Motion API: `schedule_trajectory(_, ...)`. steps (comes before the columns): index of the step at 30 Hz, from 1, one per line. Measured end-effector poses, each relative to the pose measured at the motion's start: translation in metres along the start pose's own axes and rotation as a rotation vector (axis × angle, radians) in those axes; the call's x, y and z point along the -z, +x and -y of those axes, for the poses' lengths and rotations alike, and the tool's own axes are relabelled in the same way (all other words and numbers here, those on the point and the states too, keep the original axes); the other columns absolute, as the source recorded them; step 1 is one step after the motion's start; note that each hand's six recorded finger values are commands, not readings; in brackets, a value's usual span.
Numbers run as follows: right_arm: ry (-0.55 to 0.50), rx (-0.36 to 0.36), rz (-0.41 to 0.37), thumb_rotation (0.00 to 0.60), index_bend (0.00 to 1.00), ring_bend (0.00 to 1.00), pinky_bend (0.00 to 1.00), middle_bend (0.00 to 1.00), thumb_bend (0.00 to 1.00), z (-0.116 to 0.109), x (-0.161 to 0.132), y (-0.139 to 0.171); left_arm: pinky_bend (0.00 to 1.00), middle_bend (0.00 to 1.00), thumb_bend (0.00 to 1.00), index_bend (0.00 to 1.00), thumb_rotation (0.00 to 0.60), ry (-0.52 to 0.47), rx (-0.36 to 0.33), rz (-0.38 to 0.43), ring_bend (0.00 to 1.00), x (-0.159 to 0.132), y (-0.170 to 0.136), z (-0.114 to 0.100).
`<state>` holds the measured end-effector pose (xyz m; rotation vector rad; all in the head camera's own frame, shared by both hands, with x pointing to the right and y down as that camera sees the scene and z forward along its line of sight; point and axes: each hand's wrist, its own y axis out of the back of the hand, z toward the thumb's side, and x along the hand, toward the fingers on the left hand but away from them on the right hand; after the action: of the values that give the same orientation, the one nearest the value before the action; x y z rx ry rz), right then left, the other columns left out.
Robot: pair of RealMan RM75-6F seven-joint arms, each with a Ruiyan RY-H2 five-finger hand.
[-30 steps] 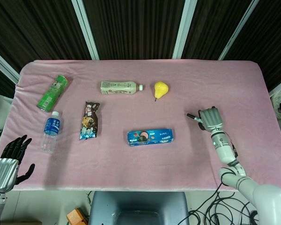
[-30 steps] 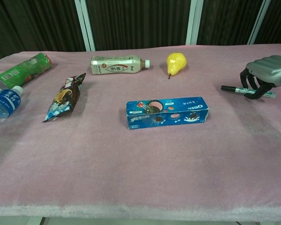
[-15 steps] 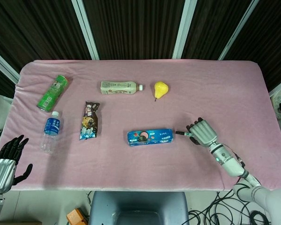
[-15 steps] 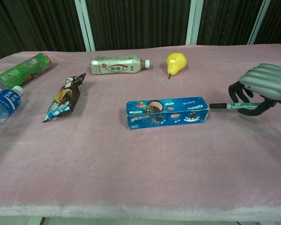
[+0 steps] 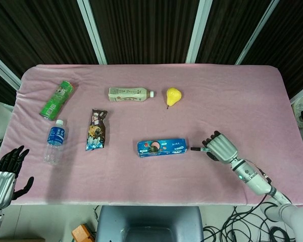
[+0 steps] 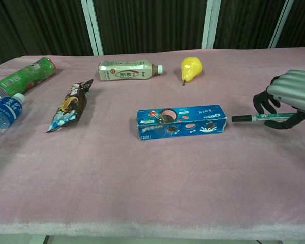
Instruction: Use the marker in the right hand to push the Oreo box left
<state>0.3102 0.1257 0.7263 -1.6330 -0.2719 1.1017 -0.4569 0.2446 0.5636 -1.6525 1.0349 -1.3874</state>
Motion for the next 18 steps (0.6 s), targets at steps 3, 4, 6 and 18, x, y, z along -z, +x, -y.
schedule_trajectory(3,-0.003,0.005,-0.009,0.600,0.94,0.62,0.51,0.73,0.53,-0.002,-0.004,-0.012,0.11,0.00,0.38,0.00,0.600,0.002,0.005,0.000,0.00,0.000,0.001,0.001)
schedule_trajectory(4,0.000,0.007,-0.016,0.600,0.94,0.62,0.51,0.73,0.53,-0.003,-0.007,-0.016,0.11,0.00,0.38,0.00,0.600,0.003,0.006,0.000,0.00,0.000,0.002,0.002)
schedule_trajectory(6,0.010,0.007,-0.025,0.600,0.94,0.62,0.51,0.73,0.53,-0.004,-0.010,-0.020,0.11,0.00,0.38,0.00,0.600,0.003,0.006,-0.002,0.00,0.000,0.002,0.002)
schedule_trajectory(18,0.011,0.014,-0.054,0.600,0.94,0.62,0.51,0.73,0.53,-0.005,-0.032,-0.044,0.11,0.00,0.38,0.00,0.600,0.001,0.005,-0.009,0.00,0.002,0.001,0.001)
